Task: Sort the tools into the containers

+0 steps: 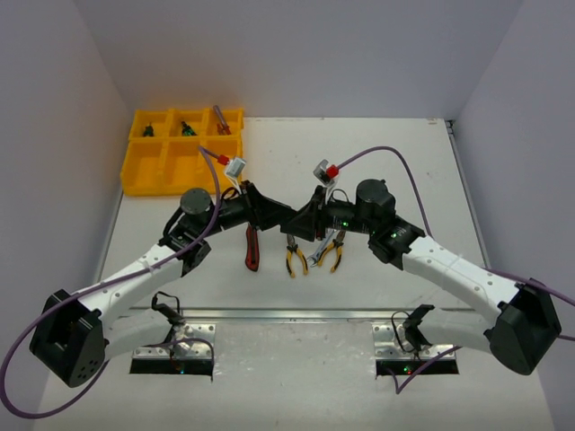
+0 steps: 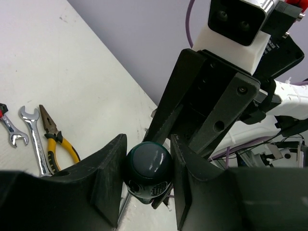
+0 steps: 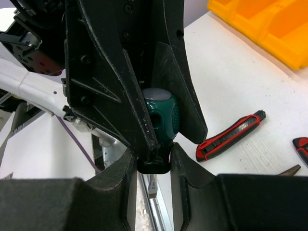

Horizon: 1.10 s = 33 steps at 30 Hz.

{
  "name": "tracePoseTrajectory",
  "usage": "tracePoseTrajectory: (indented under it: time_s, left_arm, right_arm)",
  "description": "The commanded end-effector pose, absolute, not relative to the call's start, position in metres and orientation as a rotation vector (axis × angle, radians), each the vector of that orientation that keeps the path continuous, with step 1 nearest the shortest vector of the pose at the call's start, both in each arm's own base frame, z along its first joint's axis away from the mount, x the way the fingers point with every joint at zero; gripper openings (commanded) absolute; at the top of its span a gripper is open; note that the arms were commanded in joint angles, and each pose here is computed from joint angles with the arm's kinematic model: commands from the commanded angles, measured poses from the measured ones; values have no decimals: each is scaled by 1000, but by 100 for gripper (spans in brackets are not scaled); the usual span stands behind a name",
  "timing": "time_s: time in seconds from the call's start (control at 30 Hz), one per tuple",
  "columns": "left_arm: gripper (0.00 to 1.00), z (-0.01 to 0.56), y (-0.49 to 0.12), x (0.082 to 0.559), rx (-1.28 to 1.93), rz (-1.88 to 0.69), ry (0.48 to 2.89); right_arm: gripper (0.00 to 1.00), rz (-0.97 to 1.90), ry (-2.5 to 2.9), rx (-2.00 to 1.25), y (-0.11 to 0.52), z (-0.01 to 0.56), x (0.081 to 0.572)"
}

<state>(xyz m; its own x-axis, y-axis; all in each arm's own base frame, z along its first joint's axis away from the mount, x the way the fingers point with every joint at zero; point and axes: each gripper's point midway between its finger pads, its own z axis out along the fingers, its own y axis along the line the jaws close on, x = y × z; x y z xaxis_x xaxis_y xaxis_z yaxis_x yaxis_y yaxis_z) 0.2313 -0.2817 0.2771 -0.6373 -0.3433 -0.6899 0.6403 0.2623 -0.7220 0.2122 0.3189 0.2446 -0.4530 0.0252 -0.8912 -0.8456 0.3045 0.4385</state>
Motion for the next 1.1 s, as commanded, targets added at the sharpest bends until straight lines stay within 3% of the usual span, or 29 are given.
tracePoseTrajectory:
  time_s: [0.0,0.03,0.1,0.17,0.27,0.37,0.63,0.8,0.9,1.07]
  left_arm:
    - [0,294,-289,234,308,-1482,1662]
    - [0,292,-287,241,282,-1434,1678]
    - [0,283,-276,267,155,-1286,1746]
    - [0,273,-257,298,0,-1092,1824]
    - [0,246,-195,350,-254,-659,1916]
    - [0,228,-122,393,-486,-479,1950]
    - [0,255,89,500,-1051,-32,1662]
    - [0,289,180,590,-924,181,1612]
    - [0,267,214,616,-860,359,1635]
    - [0,226,230,636,-816,264,1627]
  right_arm:
    - [11,1194,1633,-693,319,276,231]
    - [26,1178,1647,-681,317,273,233]
    - [87,1087,1704,-592,307,263,247]
    - [99,890,1802,-403,280,245,274]
    - [99,565,1971,-121,224,211,295]
    - [99,293,2064,91,169,182,296]
    - [99,352,2053,30,161,182,276]
    - [99,459,2087,-37,180,177,269]
    - [99,482,2115,-69,188,169,269]
    - [99,532,2141,-116,200,160,267]
